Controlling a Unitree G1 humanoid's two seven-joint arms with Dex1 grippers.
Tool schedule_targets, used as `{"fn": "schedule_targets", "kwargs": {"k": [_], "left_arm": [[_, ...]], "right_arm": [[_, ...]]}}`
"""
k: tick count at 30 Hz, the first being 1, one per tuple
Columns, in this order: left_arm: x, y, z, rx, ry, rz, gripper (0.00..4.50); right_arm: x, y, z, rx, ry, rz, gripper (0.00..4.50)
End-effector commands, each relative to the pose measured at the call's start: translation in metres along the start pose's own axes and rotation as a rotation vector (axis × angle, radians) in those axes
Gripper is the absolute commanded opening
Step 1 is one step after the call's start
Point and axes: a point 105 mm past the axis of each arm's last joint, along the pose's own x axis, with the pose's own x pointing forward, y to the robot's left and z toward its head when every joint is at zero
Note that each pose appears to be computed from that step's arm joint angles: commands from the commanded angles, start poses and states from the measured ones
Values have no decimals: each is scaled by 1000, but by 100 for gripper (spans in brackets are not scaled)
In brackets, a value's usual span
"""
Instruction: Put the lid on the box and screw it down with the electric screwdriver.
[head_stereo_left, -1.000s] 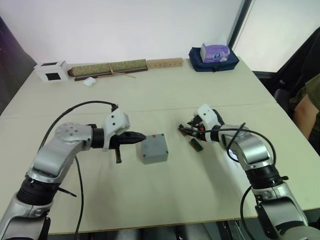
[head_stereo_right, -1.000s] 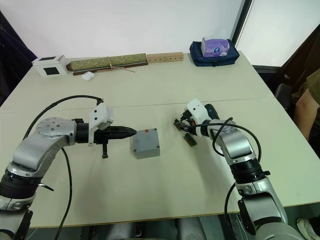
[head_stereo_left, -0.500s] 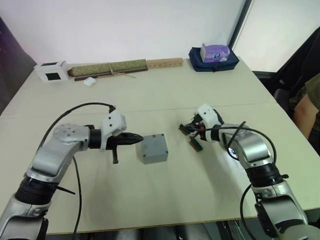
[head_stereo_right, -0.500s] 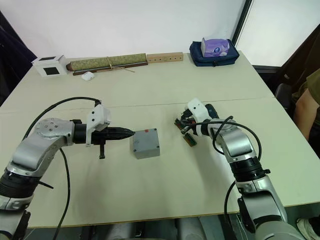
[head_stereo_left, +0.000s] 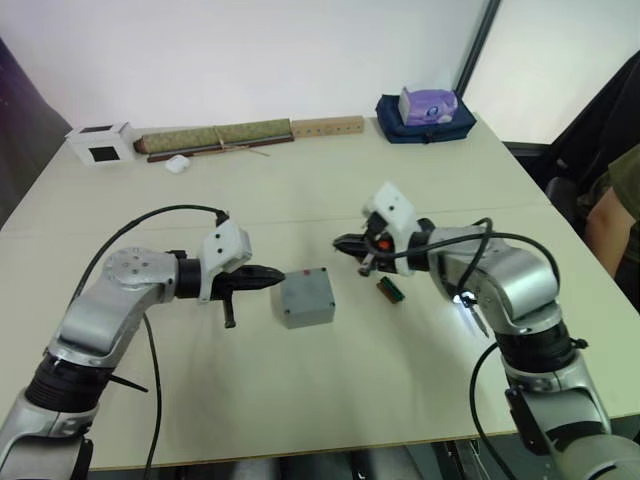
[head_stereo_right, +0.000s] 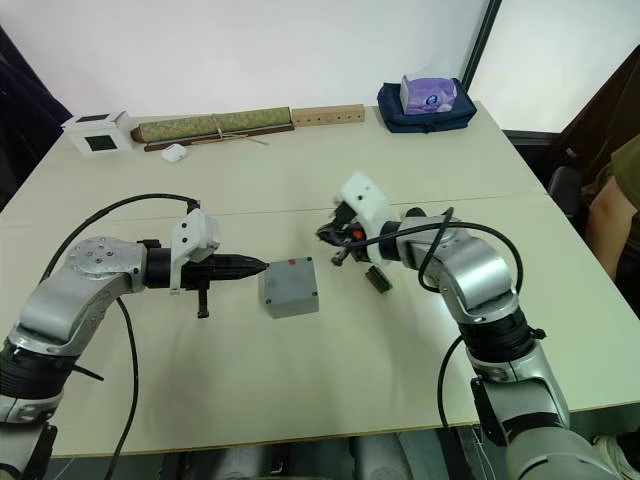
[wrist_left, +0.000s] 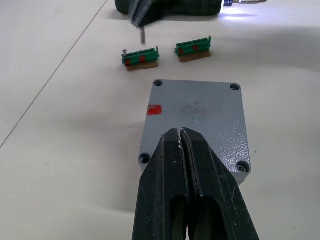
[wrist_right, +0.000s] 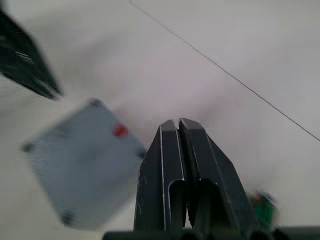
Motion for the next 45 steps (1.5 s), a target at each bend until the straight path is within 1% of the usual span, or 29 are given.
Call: {"fn": "schedule_targets", "kwargs": {"k": [1,6,21,35,45], "left_arm": [[-6,2,11,33,-24,20,0],[-6,1,12,31,-26,24,0],[-11,-2,17,30,-44,21,0],[-13,-4,20,25,-40,18,0],[-14,-2,15,19,-39,22,0]], "right_arm": [[1,2,6,-39,-5,-2,2],[5,4,4,-46,10,14,2],[9,-3,-8,-39,45,1,2],[8,5,0,-51,23,39,2],[8,6,0,-55,24,41,2]]}}
